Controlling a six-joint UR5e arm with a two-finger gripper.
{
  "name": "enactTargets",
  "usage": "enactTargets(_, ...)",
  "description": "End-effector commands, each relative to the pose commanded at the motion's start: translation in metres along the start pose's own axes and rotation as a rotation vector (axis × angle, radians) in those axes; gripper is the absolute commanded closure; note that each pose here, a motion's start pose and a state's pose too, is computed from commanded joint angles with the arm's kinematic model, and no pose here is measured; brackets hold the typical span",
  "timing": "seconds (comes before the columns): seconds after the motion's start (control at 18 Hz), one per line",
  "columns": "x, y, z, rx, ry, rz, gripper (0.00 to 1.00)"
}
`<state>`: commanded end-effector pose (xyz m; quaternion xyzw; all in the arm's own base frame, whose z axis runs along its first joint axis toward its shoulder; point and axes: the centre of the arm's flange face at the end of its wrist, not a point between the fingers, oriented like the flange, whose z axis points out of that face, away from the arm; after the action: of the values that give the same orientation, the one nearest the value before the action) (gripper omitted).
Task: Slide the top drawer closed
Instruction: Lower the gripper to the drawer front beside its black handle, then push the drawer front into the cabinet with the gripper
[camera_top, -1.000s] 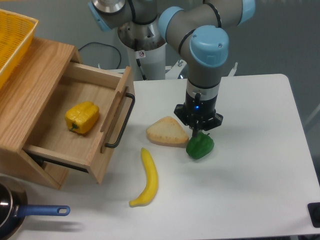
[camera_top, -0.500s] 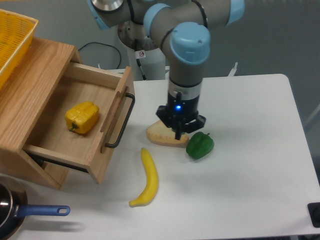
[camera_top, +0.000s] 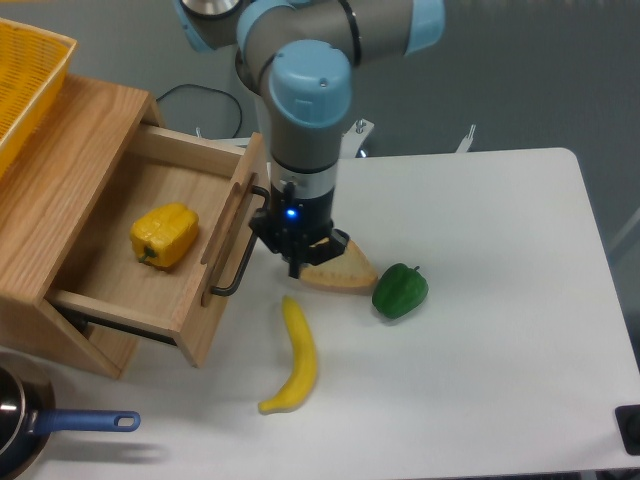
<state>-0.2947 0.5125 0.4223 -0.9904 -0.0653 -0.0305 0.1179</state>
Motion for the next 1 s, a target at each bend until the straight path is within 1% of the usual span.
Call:
enactTargets(0.11, 0.009, -0.003, 0.001, -0.001, 0.013, 0.012, 1.0)
enactTargets(0.61, 0.027, -0.007, -0.005, 0.009, 0.014, 0.022, 1.0)
enactTargets(1.0, 0.057, -0.015, 0.001, 0.0, 0.028, 0.053, 1.0)
